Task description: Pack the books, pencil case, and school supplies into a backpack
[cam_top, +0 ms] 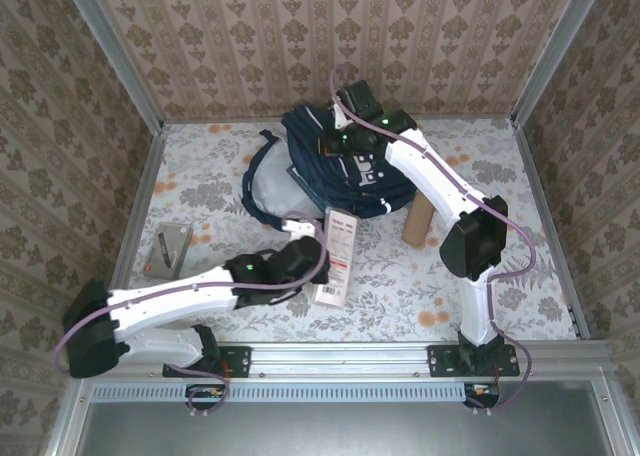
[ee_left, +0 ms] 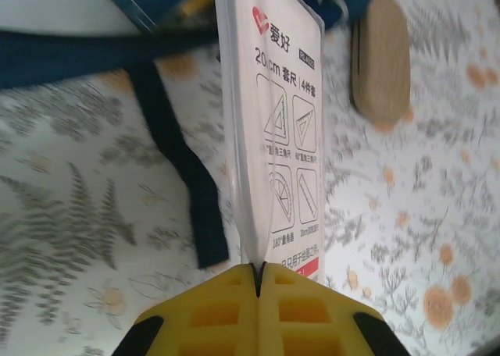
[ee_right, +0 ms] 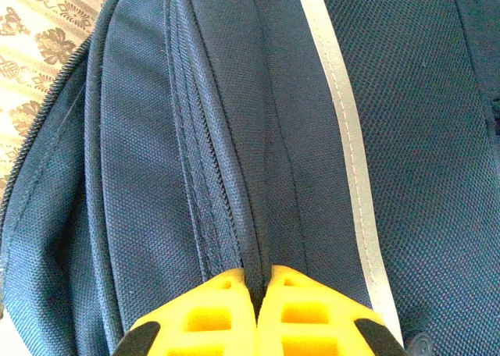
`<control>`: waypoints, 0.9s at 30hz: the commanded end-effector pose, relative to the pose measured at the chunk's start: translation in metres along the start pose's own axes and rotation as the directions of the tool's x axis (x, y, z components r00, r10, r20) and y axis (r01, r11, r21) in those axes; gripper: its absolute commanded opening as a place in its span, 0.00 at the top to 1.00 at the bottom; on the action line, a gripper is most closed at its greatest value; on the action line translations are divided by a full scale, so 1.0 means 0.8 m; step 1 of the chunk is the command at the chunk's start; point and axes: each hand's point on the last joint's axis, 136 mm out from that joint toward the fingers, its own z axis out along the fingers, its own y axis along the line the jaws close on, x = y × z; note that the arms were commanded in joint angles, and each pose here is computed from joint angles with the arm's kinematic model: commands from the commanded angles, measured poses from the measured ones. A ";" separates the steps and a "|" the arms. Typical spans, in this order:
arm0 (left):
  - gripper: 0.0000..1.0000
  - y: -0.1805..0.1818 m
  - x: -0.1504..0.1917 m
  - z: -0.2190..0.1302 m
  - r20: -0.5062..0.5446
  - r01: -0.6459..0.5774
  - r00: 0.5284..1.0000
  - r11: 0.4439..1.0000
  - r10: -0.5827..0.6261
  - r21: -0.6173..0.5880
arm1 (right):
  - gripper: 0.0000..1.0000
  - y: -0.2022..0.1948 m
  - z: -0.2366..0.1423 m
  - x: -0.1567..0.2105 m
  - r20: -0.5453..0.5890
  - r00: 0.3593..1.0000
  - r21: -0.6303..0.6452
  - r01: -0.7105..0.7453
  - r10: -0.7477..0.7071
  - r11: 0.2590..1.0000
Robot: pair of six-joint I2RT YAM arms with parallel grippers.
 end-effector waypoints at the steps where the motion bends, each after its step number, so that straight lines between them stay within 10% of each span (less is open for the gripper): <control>1: 1.00 0.044 -0.027 -0.020 0.076 0.048 0.996 0.997 -0.043 -0.068 | 1.00 0.010 -0.051 -0.031 0.113 0.994 -0.025 -0.006 0.008 1.000; 14: 1.00 0.164 -0.139 -0.044 0.300 0.431 0.871 0.899 -0.390 -0.081 | 1.00 0.039 -0.058 -0.006 0.105 0.994 -0.073 -0.021 0.029 0.997; 27: 1.00 0.162 -0.226 0.027 0.319 0.491 0.795 0.856 -0.516 0.161 | 1.00 0.056 -0.058 -0.005 0.107 0.993 -0.101 -0.045 0.056 0.994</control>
